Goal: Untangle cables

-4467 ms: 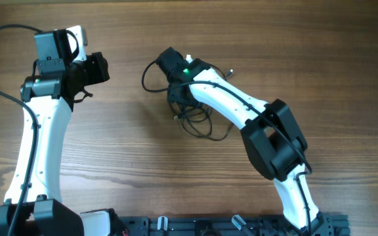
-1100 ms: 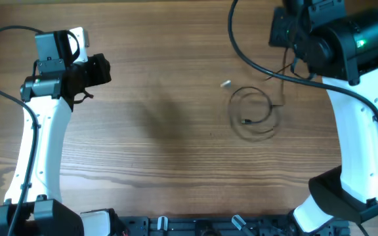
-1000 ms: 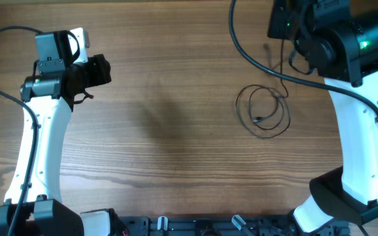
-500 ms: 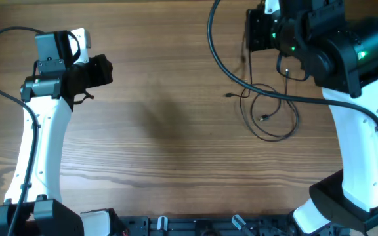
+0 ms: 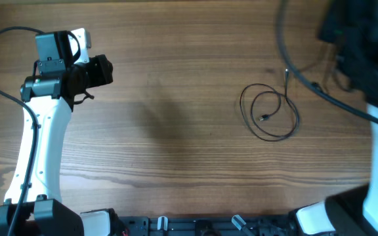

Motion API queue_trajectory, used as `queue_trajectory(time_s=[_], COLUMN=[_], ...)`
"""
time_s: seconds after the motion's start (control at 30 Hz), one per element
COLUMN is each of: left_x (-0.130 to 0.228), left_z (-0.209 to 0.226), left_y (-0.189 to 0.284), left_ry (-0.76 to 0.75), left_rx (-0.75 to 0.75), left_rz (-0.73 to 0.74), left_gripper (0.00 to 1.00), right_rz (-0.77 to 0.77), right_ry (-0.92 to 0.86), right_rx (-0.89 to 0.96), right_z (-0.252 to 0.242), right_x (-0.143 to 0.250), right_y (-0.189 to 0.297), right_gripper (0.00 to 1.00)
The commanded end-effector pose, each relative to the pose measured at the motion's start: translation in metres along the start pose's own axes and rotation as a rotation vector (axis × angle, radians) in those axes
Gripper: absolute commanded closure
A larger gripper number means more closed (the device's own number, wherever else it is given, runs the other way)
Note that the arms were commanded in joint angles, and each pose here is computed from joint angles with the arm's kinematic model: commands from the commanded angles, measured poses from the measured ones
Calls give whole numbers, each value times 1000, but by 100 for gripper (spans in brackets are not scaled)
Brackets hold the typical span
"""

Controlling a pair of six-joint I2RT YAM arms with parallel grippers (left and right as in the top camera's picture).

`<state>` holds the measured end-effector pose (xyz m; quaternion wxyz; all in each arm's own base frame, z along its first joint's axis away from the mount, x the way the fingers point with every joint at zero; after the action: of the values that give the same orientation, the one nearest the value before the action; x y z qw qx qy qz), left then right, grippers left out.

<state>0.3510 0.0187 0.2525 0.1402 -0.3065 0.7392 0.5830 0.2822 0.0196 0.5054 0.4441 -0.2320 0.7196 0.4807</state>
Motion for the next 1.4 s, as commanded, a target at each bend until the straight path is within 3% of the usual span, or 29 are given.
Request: queue_trajectory(time_s=[0.0,0.2,0.43,0.63,0.9,1.07,1.37], left_x=[-2,-1,-1,0,1,3,12], left_z=[0,-1,-3,-3,-3,-2,-17], left_y=[0,0,0,0,0,0,-2], left_ry=[-7,-7,-25,-24,-23,-18,-46], left_rx=[14,22,47,46,44,42,62], left_rz=[-2,0,5,9,15,31,68], left_gripper=[42,42,42,42,42,42,43], right_rz=[-97,-112,-39,84,272,265,71], right_ry=[-153,-305,-349,-374,-538,-635,-631], right_rx=[118,313,412,391,326,344,242], right_z=[-64,-130,-145,-158,-231,-269,-286], right_x=[-6,5,3,0,32,46,30], right_y=[35,55,19,-57,-157,-203,-277], right_gripper=[96,96,96,96,96,96,96])
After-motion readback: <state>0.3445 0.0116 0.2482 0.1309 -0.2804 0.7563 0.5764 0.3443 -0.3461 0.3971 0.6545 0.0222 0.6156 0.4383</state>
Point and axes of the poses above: each gripper's point midway between its finger pads, its own y axis back along the fingers, its own z axis along the line the jaws close on, x = y × z, the point moved 8 cm from there along y, back along the fingers, and after that the axes turned 5 degrees about y, right-handed, at the moved point
